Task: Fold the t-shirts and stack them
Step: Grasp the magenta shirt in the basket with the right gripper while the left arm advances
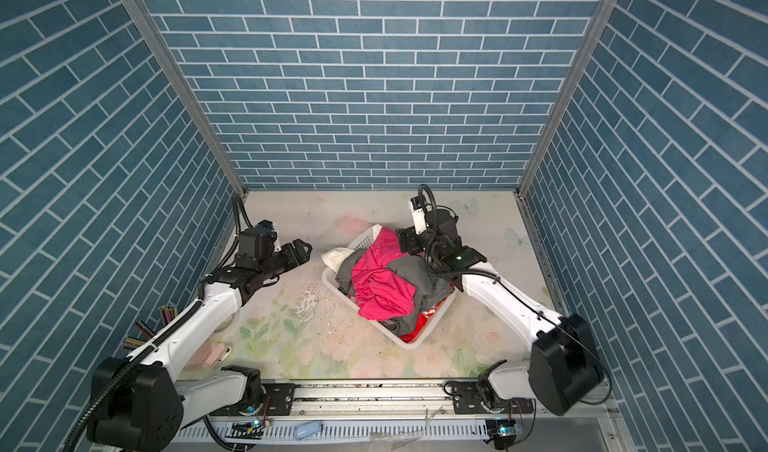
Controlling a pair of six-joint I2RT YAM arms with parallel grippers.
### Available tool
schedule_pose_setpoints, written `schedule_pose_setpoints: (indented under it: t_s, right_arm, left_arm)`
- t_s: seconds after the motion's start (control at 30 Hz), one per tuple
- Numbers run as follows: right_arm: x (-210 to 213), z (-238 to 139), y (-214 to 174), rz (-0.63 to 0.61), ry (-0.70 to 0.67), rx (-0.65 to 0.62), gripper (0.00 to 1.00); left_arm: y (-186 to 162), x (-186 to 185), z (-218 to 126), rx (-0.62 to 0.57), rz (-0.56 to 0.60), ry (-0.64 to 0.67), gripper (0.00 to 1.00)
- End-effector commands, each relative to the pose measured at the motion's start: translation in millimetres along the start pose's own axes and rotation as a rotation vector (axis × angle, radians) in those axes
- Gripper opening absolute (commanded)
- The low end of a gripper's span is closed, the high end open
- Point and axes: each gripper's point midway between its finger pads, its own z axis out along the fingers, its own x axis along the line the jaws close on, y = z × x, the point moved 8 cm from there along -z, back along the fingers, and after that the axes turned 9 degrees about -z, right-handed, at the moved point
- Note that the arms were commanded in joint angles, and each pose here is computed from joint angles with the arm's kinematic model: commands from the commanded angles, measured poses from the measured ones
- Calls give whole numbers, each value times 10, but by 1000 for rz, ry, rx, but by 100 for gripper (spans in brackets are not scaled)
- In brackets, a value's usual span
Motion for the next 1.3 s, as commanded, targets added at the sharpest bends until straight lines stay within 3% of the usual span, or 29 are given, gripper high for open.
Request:
schedule_pose_setpoints:
  t_s: [0.0, 0.17, 0.3, 0.47, 0.57, 0.67, 0.8, 0.9, 0.97, 1.07, 1.17, 1.27]
  right_arm:
    - [7, 175, -319, -75, -8, 219, 76]
    - [109, 456, -649, -62, 69, 375, 66]
    - [45, 635, -887, -47, -13, 483, 44]
    - [-550, 621, -948, 41, -214, 515, 23]
    - [-1035, 585, -993, 106, -299, 519, 22]
    - [-1282, 571, -916, 73, -317, 492, 32]
    - [-1327, 523, -621, 6, -290, 418, 70]
    - [-1382, 382, -414, -1, -355, 415, 86]
    - [-1349, 206, -172, 7, -416, 387, 89]
    - [-1162, -128, 305, 41, -528, 223, 94]
    - [-914, -269, 610, 200, -482, 61, 99]
    - [-617, -13, 684, 304, -384, 39, 99]
  left_arm:
    - [-75, -95, -150, 66, 46, -76, 88]
    - [-133, -55, -155, 64, 61, -90, 88]
    - [-165, -70, -69, 70, 18, -145, 88]
    - [-215, -338, 17, 108, 44, -231, 88]
    - [-283, -570, 53, 122, 82, -260, 88]
    - [-281, -700, 86, 122, 88, -275, 88]
    - [-206, -780, 88, 88, 94, -277, 88]
    - [-155, -819, 72, 72, 95, -273, 88]
    - [-129, -849, 47, 66, 99, -274, 88]
    - [-61, -917, -29, 41, 109, -288, 88]
    - [15, -987, -110, 23, 133, -284, 88]
    - [52, -948, -186, 0, 146, -233, 88]
